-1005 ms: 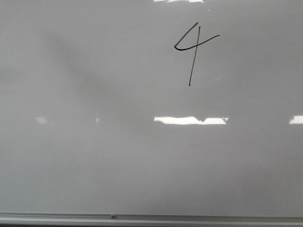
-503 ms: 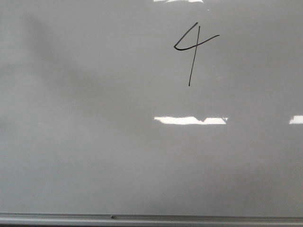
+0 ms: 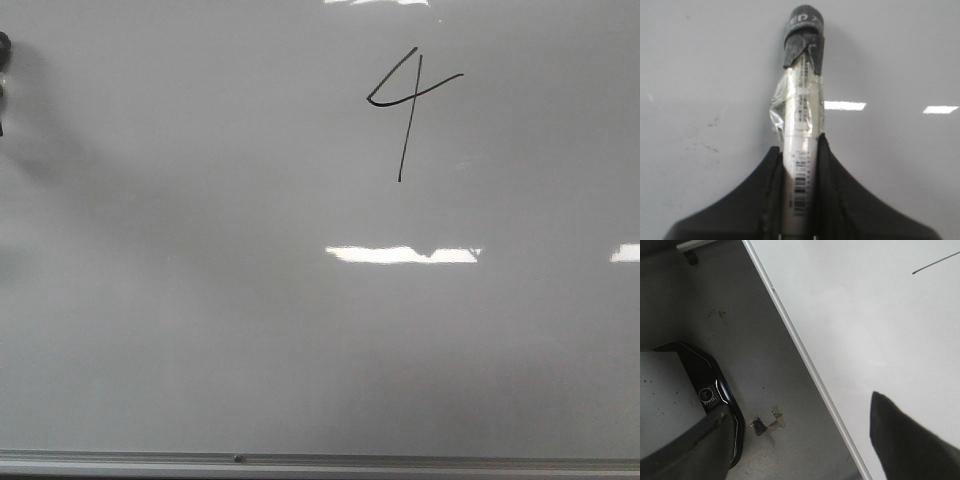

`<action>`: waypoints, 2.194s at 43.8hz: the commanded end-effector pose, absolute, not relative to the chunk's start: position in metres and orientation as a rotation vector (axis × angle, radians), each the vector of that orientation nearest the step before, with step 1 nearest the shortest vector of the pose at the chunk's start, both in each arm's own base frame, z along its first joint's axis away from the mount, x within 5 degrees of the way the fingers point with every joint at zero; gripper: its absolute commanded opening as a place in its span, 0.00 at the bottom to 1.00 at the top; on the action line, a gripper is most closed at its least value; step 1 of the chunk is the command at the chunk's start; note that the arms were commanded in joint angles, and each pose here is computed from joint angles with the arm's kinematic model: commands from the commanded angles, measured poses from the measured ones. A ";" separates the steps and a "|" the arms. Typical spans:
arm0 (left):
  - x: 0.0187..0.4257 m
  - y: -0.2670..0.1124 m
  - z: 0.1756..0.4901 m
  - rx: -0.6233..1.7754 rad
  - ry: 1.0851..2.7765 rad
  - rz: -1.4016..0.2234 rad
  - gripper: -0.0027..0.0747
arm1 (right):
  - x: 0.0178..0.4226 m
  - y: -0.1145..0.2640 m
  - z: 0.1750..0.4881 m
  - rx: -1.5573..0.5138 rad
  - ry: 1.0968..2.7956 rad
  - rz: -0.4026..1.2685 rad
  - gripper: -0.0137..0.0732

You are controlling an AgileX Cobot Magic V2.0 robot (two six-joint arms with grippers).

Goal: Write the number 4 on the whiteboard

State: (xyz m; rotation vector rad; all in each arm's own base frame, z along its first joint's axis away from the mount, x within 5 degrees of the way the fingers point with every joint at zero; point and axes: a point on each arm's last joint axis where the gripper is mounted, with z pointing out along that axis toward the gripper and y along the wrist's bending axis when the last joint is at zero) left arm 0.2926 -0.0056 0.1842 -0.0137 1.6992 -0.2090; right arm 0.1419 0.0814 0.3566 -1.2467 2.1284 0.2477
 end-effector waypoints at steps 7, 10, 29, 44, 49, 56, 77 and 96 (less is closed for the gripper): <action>0.298 -0.005 0.200 -0.020 1.576 -0.216 0.29 | 0.142 0.082 0.370 -1.187 2.060 0.255 0.83; 0.298 -0.005 0.200 -0.020 1.577 -0.216 0.41 | 0.142 0.083 0.370 -1.183 2.058 0.261 0.83; 0.283 -0.007 0.229 0.046 1.630 -0.171 0.47 | 0.136 0.072 0.378 -0.935 2.134 0.238 0.83; 0.243 -0.006 0.304 0.143 1.761 0.022 0.47 | 0.098 0.044 0.397 -0.519 2.140 0.234 0.83; 0.226 -0.011 0.341 0.155 1.853 0.088 0.47 | 0.083 0.038 0.402 -0.504 2.101 0.243 0.83; 0.195 -0.022 0.372 0.135 2.043 0.081 0.47 | 0.066 0.032 0.403 -0.500 2.089 0.247 0.83; 0.113 -0.038 0.397 0.269 2.066 -0.170 0.47 | 0.044 0.023 0.392 -0.486 2.024 0.242 0.83; 0.113 -0.035 0.398 0.278 2.056 -0.124 0.07 | 0.046 0.022 0.393 -0.482 2.010 0.228 0.07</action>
